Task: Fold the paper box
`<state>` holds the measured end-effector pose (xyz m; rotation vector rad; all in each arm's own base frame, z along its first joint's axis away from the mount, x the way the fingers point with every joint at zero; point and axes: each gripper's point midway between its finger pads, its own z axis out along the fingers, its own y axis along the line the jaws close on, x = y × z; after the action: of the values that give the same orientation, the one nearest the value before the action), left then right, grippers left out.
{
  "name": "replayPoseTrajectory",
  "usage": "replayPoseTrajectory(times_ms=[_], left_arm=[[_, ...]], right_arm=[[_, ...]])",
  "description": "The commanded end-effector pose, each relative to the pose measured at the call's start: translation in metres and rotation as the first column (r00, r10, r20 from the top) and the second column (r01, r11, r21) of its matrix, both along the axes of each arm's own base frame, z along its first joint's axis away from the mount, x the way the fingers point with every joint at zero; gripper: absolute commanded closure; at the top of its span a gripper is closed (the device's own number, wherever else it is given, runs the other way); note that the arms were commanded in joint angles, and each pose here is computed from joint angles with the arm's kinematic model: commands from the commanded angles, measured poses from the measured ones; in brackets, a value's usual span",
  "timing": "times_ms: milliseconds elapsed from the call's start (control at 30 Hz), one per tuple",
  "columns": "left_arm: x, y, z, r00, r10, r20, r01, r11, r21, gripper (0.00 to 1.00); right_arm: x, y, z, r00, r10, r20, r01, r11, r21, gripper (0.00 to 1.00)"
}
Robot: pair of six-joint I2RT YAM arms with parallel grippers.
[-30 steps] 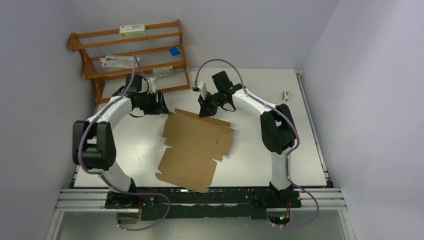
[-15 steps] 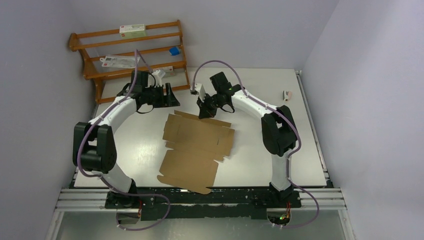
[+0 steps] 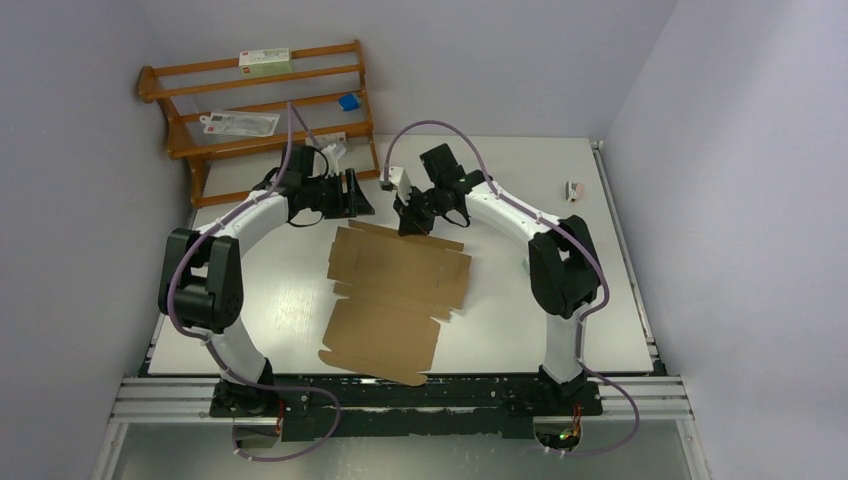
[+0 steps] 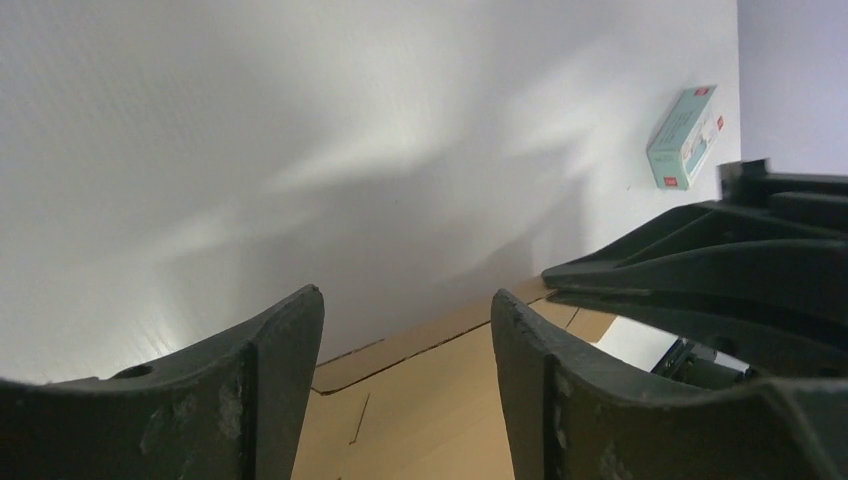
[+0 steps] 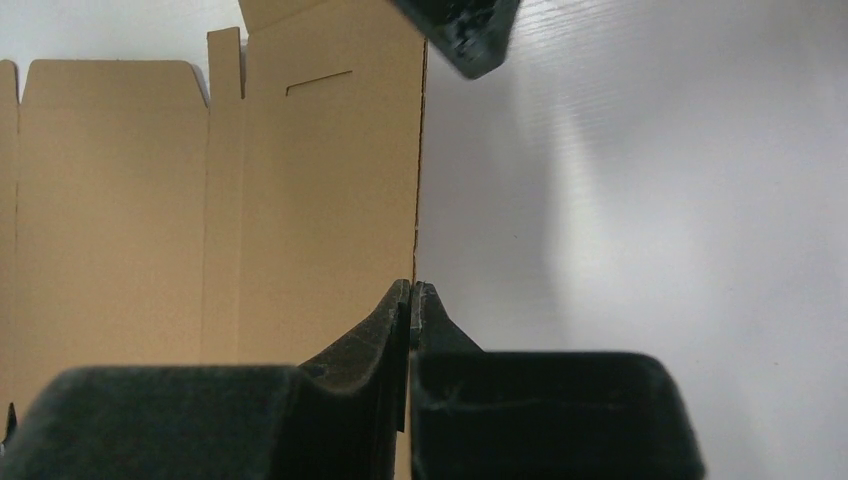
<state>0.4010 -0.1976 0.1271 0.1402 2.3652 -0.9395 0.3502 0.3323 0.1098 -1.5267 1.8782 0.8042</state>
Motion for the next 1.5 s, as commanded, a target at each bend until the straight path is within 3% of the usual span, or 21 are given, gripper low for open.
replayPoseTrajectory(times_ms=[0, 267, 967, 1333, 1467], left_arm=[[-0.013, -0.004, -0.002, 1.000, -0.024, -0.010, 0.023, 1.000, -0.014, 0.34], [-0.031, -0.013, 0.007, 0.999, -0.041, 0.005, 0.041, 0.999, -0.008, 0.40], [-0.049, -0.041, 0.006, 0.999, -0.040, 0.029, 0.040, 0.999, -0.016, 0.37], [-0.081, 0.012, -0.003, 0.992, 0.115, 0.049, -0.121, 0.981, 0.154, 0.28], [-0.092, 0.042, -0.009, 0.972, 0.224, 0.075, -0.235, 0.949, 0.210, 0.19]], right_arm=[[0.006, 0.005, 0.024, 0.996, -0.009, 0.088, 0.005, 0.999, 0.043, 1.00], [0.014, 0.005, 0.030, 0.990, -0.056, 0.131, 0.050, 0.997, 0.051, 1.00], [0.024, 0.005, 0.038, 0.963, -0.137, 0.234, 0.123, 0.990, 0.073, 1.00], [0.010, -0.003, 0.048, 0.938, -0.026, 0.345, 0.018, 0.999, 0.028, 1.00], [0.008, -0.005, 0.047, 0.935, -0.006, 0.355, 0.001, 1.000, 0.014, 1.00]])
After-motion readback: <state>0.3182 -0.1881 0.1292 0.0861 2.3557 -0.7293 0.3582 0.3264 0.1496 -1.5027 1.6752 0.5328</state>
